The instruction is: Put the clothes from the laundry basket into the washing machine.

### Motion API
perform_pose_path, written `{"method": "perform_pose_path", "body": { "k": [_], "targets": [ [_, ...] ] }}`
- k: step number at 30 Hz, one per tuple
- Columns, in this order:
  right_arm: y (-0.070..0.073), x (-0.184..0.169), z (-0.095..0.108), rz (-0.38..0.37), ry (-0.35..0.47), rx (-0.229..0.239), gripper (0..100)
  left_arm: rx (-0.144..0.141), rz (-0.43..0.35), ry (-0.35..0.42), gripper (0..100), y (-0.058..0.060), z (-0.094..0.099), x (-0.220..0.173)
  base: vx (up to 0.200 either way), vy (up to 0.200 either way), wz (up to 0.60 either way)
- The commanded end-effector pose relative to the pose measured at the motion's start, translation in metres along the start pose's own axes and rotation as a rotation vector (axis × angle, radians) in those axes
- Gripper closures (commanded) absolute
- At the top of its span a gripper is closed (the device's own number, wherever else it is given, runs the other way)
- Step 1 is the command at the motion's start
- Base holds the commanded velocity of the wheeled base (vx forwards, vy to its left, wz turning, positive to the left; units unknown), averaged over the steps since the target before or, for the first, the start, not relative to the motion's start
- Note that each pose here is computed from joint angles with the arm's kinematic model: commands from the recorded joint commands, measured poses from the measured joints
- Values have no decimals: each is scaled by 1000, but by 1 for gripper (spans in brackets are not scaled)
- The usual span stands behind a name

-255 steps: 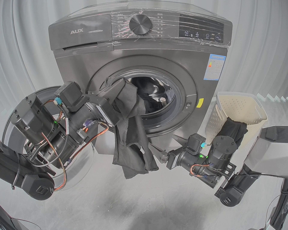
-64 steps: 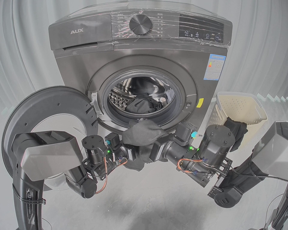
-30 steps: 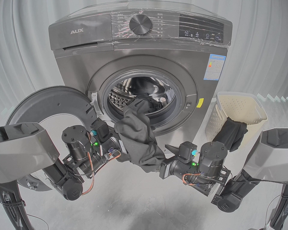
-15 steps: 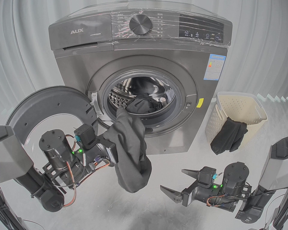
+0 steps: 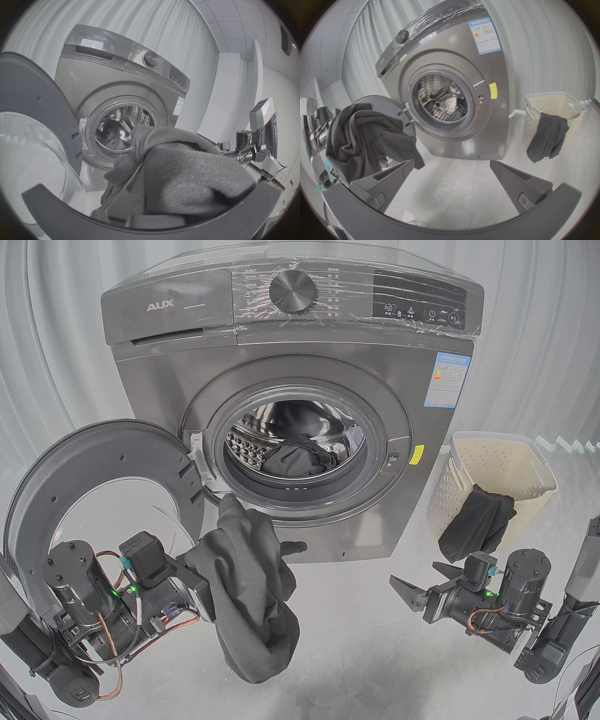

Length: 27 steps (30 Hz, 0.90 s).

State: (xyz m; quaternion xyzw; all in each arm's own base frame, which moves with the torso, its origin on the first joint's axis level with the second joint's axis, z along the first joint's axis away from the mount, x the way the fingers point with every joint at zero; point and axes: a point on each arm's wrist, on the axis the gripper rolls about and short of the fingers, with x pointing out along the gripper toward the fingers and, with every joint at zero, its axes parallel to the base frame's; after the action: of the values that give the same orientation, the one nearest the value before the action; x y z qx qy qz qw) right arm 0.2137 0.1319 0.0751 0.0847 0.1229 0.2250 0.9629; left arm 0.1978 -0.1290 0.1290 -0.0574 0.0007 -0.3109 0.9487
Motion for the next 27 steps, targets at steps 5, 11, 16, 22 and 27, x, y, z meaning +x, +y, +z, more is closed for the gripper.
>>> {"method": "perform_pose_path", "body": {
  "k": [5, 11, 16, 22, 27],
  "targets": [
    [-11, 7, 6, -55, -36, 7, 0, 5, 35, 18, 100, 7, -3, -6, 0, 0, 0],
    [-16, 10, 2, -72, -17, 9, 0, -6, 29, 27, 100, 7, -4, -8, 33, 0, 0],
    [-14, 9, 3, -65, -22, 8, 0, 1, 20, 49, 100, 4, -9, -5, 200, 0, 0],
    [-13, 9, 1, -59, -13, 8, 0, 4, 19, 65, 100, 3, -13, -6, 0, 0, 0],
    [-12, 9, 2, -56, -14, 7, 0, 2, 2, 70, 100, 0, -14, -6, 80, 0, 0]
  ]
}}
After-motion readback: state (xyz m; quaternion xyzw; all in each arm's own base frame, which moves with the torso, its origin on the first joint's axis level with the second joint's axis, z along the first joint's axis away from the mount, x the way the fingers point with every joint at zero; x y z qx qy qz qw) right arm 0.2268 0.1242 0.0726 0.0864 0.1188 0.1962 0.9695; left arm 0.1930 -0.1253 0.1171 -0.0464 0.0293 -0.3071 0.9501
